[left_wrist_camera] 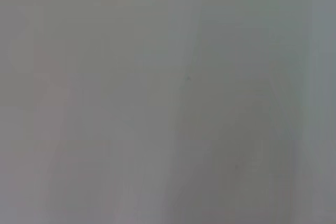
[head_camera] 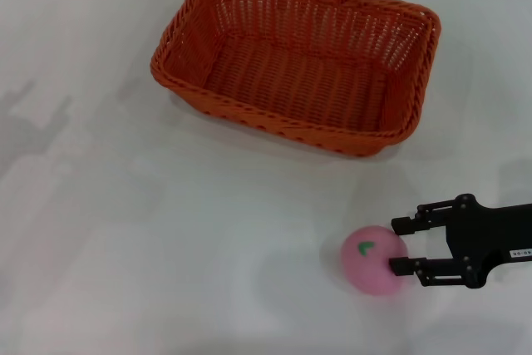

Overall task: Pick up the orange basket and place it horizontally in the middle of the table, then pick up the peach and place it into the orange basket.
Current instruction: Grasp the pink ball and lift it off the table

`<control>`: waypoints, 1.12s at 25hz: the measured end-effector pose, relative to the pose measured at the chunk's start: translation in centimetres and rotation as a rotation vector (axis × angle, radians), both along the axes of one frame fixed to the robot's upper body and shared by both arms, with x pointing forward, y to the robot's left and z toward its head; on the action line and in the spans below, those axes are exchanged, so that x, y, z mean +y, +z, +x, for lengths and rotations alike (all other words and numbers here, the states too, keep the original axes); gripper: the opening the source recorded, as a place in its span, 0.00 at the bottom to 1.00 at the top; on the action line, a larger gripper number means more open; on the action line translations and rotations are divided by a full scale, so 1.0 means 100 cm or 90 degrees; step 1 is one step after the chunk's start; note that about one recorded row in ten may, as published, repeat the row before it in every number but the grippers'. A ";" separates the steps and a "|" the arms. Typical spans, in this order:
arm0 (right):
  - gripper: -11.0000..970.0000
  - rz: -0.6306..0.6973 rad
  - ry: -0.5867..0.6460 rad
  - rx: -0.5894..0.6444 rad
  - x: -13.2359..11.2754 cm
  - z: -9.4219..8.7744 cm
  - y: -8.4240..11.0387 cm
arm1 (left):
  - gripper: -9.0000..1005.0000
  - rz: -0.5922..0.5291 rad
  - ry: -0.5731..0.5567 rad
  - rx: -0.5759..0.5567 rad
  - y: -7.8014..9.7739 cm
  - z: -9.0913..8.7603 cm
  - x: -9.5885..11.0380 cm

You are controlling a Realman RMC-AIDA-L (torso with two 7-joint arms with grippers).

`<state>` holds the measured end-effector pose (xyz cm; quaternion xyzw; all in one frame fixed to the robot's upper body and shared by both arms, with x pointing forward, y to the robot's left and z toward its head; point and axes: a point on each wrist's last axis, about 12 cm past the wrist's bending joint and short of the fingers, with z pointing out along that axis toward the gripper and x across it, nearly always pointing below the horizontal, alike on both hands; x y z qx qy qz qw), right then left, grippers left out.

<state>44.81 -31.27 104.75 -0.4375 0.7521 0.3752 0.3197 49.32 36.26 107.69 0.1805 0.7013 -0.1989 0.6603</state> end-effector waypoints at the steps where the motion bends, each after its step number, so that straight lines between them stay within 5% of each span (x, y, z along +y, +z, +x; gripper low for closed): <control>1: 0.69 0.000 0.000 0.000 0.000 0.000 0.000 | 0.67 0.000 0.000 0.000 0.000 0.000 0.000; 13: 0.36 -0.006 0.001 -0.002 0.000 0.002 0.000 | 0.67 0.008 0.000 -0.006 0.001 0.000 0.000; 19: 0.34 -0.009 0.009 -0.015 0.001 0.005 0.001 | 0.67 0.009 0.002 -0.005 0.000 0.001 0.000; 28: 0.12 -0.001 0.022 -0.043 0.006 0.015 0.007 | 0.67 0.013 0.003 -0.007 0.000 0.001 0.000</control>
